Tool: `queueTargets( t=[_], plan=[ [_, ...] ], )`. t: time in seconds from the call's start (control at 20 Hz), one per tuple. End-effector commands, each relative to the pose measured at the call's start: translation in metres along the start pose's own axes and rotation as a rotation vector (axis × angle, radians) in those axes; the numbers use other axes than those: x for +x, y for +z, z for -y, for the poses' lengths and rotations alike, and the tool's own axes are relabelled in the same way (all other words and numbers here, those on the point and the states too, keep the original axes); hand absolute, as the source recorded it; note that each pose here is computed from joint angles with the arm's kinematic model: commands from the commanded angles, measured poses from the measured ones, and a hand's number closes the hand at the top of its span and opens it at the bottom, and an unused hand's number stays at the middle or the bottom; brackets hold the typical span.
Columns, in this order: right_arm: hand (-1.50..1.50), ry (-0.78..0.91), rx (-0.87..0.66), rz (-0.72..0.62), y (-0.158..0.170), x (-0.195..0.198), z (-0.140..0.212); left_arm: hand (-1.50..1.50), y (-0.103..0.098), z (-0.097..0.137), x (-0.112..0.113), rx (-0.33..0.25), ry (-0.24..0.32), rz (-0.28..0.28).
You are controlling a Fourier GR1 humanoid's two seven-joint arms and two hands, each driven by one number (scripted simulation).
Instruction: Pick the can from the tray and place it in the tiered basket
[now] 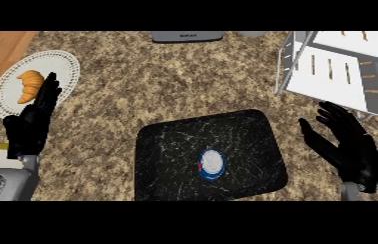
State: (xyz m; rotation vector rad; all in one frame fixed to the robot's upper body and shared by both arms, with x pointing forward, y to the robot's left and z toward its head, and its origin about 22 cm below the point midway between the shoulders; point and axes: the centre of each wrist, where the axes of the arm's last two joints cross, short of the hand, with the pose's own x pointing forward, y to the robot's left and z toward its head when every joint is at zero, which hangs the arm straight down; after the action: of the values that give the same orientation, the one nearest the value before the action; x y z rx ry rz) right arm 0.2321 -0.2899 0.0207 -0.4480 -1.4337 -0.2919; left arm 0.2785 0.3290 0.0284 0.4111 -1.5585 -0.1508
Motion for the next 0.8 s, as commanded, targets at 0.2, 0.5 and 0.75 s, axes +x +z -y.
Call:
queueTargets(
  t=[0.2,0.5,0.75],
  plan=[
    [-1.5,0.137,-0.08,-0.02,0.104,0.011,-0.014,0.0,0.009,0.019,0.003,-0.019,-0.065,-0.023],
    [-1.5,0.524,0.215,-0.131,0.111,0.038,0.011,0.0,0.009,0.021,0.007,-0.041,-0.071,0.003],
    [-1.5,0.659,0.281,-0.21,0.111,0.092,-0.002,0.0,-0.001,0.021,0.027,-0.058,-0.073,0.002]
  ],
)
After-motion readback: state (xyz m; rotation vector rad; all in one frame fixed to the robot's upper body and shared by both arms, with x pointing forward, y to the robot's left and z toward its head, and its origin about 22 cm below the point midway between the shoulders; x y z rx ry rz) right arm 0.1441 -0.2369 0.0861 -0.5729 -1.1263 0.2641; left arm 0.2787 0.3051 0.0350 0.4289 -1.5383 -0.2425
